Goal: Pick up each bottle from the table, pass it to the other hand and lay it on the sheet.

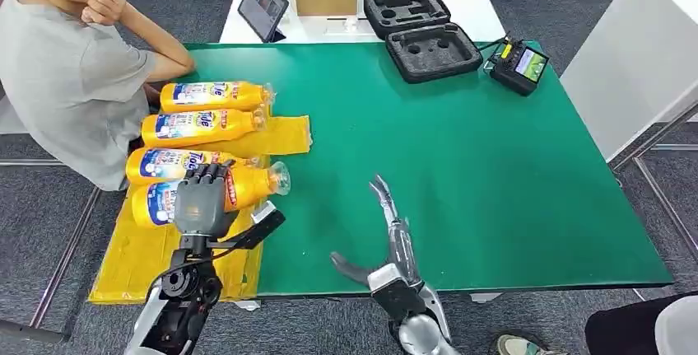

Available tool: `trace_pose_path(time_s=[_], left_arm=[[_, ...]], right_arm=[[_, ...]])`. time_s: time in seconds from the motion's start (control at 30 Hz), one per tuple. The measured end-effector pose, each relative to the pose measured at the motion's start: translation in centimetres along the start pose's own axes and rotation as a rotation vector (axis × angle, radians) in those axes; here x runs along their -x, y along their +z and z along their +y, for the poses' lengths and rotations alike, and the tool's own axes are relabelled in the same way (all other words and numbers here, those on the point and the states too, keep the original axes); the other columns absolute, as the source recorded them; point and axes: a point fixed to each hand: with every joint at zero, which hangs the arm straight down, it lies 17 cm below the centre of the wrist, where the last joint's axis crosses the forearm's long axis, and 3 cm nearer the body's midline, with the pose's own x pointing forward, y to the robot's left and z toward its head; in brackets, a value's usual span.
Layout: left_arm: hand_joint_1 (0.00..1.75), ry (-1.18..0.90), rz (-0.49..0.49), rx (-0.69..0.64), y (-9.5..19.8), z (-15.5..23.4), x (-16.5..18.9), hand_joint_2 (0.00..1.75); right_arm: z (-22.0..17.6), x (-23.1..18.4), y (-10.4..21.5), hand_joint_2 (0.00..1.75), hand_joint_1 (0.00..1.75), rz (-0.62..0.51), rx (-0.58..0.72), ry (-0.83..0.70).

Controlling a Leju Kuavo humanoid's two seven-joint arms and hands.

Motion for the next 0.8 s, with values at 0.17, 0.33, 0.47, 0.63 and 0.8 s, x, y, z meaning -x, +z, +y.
trace_pose_path(time_s=[0.17,0.33,0.47,0.63,0.8], left_arm=[[1.75,-0.018,0.021,0.061,0.9,-2.0,0.6,1.75],[1.75,-0.025,0.030,0.116,1.7,-3.8,0.9,1.75],[1.75,-0.038,0.037,0.151,2.4,-4.9,1.4,1.75],[1.75,-0.049,0.029,0.178,2.9,-5.6,1.5,1.75],[1.75,-0.056,0.018,0.198,3.1,-6.2,1.4,1.75]], right_arm=[[-0.1,-0.2,-0.1,1.75,0.00,0.000,0.001,-0.018],[-0.1,-0.1,-0.1,1.75,0.00,0.002,-0.008,-0.028],[-0.5,0.1,-0.1,1.75,0.00,0.007,0.001,-0.028],[-0.9,-0.2,-0.4,1.75,0.00,0.001,0.017,-0.035],[-1.1,-0.4,-0.5,1.75,0.00,-0.003,0.024,-0.040]])
